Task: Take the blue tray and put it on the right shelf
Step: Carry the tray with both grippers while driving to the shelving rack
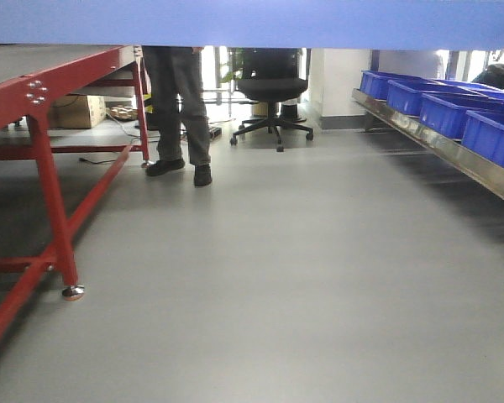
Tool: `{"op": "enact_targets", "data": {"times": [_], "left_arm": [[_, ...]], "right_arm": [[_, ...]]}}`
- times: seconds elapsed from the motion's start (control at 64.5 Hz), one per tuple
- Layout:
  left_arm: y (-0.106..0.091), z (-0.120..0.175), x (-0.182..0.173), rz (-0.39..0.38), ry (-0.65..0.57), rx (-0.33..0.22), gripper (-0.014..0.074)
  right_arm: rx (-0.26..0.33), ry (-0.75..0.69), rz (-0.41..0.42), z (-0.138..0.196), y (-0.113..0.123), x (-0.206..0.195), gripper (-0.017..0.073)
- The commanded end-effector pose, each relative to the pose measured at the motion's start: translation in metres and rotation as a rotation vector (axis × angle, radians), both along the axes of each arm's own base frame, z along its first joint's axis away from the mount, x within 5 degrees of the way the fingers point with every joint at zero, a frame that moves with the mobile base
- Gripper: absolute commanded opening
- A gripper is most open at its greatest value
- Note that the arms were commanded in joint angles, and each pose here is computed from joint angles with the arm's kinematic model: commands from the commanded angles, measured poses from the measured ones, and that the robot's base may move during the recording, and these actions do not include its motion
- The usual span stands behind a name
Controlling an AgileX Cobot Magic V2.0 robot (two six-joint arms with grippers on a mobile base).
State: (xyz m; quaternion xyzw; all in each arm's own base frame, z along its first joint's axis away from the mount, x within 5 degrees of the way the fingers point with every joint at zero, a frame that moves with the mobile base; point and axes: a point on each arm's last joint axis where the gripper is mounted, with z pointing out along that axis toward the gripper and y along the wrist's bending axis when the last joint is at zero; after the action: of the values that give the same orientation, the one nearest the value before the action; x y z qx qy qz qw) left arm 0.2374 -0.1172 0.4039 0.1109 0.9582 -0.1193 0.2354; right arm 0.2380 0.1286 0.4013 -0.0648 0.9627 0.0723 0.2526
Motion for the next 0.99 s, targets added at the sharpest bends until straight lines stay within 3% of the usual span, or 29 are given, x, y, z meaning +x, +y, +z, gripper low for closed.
{"op": "enact_targets", "data": {"times": [0.0,0.977], "left_arm": [[0.0023,0.0118,-0.0164,-0.046,0.02,0.007,-0.0048],[0.0023,0.0118,-0.0164,-0.046,0.02,0.007,-0.0048]], "right_arm": [[0.023,-0.105,0.039,0.0189,-0.003,-0.0055,0.0058],[0.023,-0.105,0.039,0.0189,-0.003,-0.0055,0.0058]]}}
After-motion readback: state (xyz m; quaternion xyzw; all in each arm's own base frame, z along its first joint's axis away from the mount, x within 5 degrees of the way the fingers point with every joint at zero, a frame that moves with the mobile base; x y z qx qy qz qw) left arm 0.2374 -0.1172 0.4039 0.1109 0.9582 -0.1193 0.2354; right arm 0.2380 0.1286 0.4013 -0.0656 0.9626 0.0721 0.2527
